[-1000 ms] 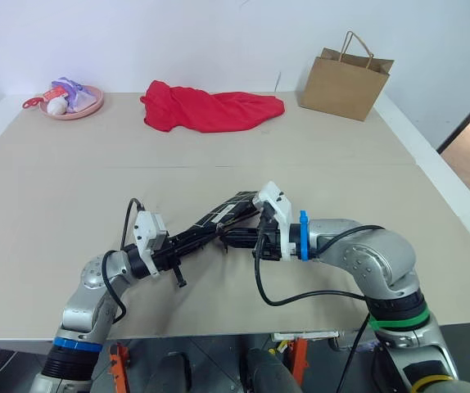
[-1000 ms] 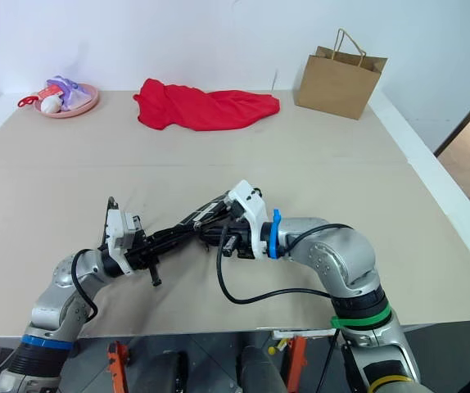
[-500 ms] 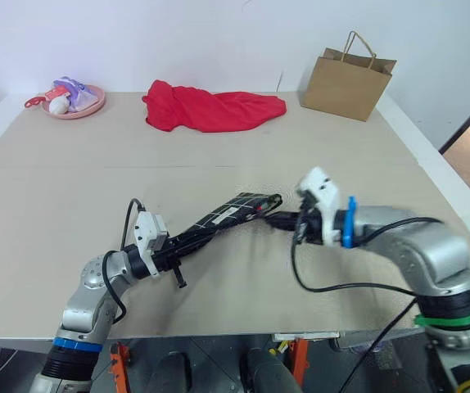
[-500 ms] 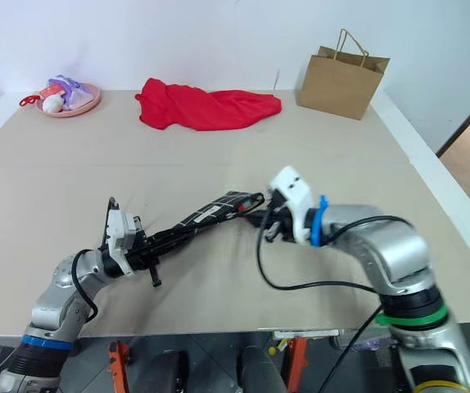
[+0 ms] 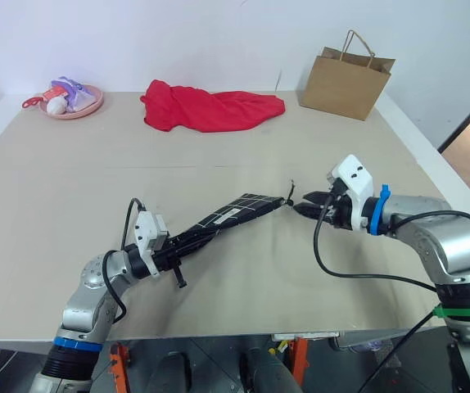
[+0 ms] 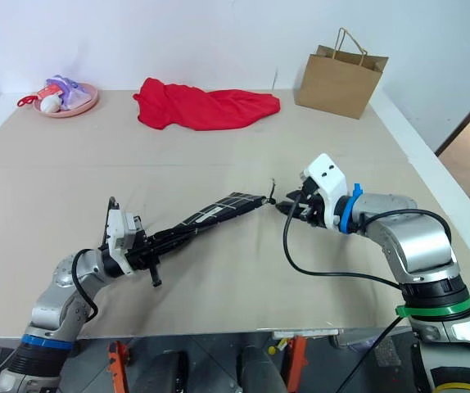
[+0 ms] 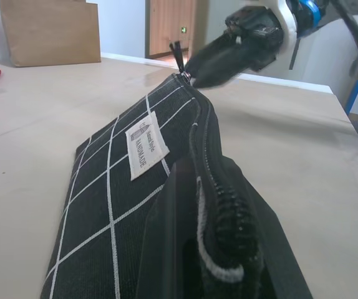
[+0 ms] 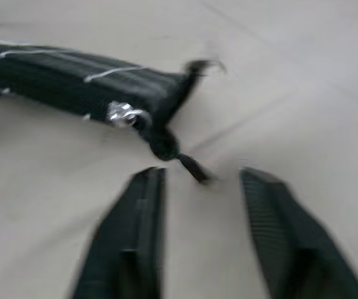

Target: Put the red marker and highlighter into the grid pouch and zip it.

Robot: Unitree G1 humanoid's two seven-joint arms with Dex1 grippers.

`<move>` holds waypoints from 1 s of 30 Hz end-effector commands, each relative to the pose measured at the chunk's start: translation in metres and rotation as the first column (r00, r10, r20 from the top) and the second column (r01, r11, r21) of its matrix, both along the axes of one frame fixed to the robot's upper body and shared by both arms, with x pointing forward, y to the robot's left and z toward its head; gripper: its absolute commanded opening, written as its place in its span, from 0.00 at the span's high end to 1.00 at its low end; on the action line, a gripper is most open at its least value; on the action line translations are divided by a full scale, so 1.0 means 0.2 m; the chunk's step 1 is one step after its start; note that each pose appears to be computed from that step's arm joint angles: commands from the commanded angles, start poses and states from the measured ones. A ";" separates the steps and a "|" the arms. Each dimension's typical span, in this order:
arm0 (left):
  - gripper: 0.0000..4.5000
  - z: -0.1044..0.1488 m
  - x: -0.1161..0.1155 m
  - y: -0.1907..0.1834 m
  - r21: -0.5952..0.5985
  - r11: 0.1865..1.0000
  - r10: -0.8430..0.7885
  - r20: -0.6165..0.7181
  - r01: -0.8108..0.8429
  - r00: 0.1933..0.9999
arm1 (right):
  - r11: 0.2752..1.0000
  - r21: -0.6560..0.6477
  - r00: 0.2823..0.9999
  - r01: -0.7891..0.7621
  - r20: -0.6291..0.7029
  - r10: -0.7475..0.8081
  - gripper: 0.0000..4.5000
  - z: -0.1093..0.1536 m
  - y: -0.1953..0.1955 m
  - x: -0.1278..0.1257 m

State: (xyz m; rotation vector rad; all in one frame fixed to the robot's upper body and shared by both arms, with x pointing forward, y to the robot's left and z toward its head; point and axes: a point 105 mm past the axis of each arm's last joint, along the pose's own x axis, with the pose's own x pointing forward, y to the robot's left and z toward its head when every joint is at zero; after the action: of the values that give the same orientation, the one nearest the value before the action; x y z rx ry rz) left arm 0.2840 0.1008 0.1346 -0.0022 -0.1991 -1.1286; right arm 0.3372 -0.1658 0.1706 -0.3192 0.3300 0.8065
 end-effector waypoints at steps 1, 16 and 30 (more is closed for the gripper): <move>1.00 0.05 -0.02 0.01 -0.005 1.000 -0.011 0.049 0.011 0.999 | 0.996 0.054 0.998 -0.065 0.008 0.064 0.22 0.07 0.01 -0.07; 1.00 0.14 0.07 0.14 0.249 0.959 -0.215 0.322 0.136 0.922 | 0.999 0.020 0.994 -0.042 -0.103 0.044 0.22 -0.10 -0.32 -0.34; 0.92 0.12 0.16 0.03 0.327 0.896 -0.408 0.343 0.300 0.846 | 1.000 0.008 0.996 0.028 -0.088 -0.027 0.21 -0.11 -0.36 -0.36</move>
State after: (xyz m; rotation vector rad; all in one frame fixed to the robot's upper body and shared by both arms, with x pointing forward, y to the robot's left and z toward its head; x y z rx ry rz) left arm 0.3140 0.1050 0.1582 0.4464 -0.4451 -1.5114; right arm 0.2644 -0.2346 0.1323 -0.2307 0.4651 0.8123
